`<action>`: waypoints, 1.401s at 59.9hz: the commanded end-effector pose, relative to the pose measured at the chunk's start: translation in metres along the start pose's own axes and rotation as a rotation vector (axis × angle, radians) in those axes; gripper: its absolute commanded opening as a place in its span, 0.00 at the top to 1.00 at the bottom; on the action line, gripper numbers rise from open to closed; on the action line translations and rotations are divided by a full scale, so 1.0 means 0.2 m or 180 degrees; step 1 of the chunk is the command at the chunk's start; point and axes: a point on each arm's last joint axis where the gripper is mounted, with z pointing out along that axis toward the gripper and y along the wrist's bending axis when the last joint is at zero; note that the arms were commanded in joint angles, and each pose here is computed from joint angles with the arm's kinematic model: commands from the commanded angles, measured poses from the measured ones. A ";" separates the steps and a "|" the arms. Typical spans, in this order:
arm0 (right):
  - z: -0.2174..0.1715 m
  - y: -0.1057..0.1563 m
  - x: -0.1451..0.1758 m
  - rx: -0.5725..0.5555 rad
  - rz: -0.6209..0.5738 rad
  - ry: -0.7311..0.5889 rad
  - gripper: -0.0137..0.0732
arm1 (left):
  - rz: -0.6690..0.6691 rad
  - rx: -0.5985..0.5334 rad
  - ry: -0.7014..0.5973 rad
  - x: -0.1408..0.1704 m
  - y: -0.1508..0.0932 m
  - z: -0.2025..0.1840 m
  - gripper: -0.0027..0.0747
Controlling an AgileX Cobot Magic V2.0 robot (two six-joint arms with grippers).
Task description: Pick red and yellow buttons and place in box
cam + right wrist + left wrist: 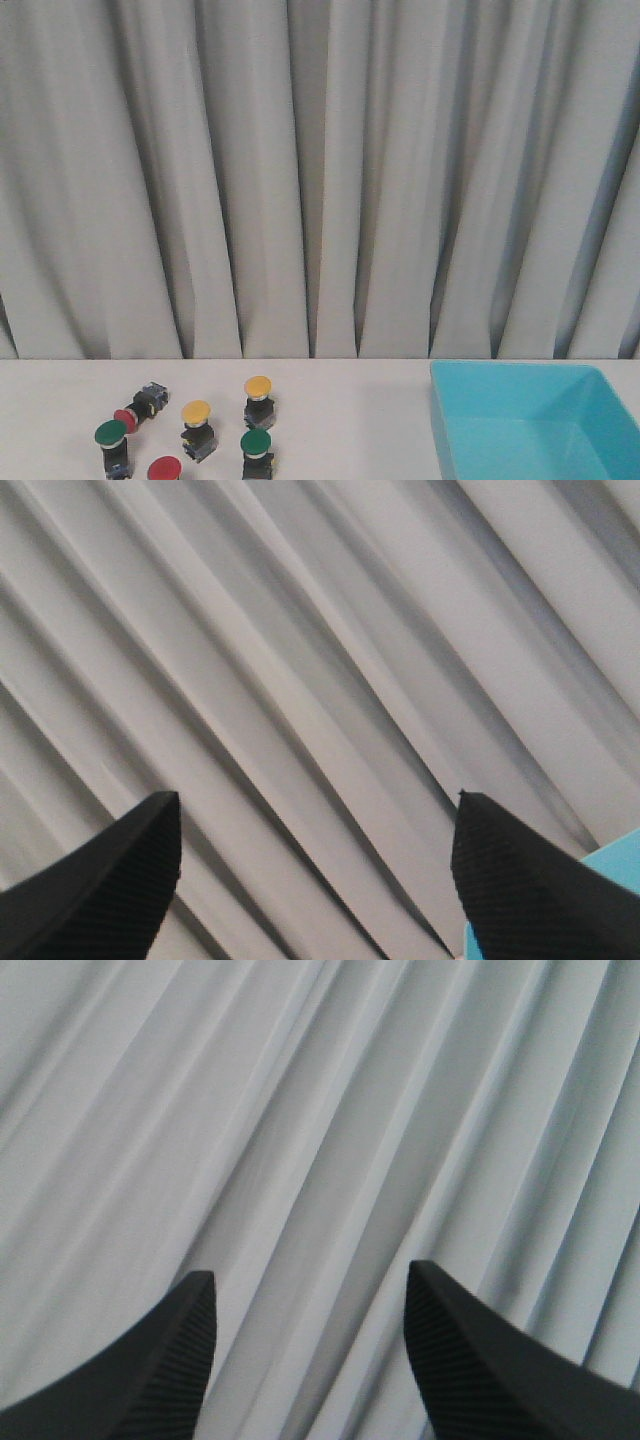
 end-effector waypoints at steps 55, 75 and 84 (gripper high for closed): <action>0.40 0.19 -0.15 0.0160 -0.1801 0.1197 0.22 | 0.0995 -0.0017 0.3000 0.09 -0.13 1.16 0.41; 0.42 0.18 -0.14 0.0190 -0.1801 0.1264 0.22 | 0.0416 -0.0133 0.3357 0.43 0.04 1.31 0.41; 0.42 0.18 -0.14 0.0190 -0.1805 0.1264 0.22 | 0.0525 0.0032 0.3614 0.51 0.07 1.31 0.41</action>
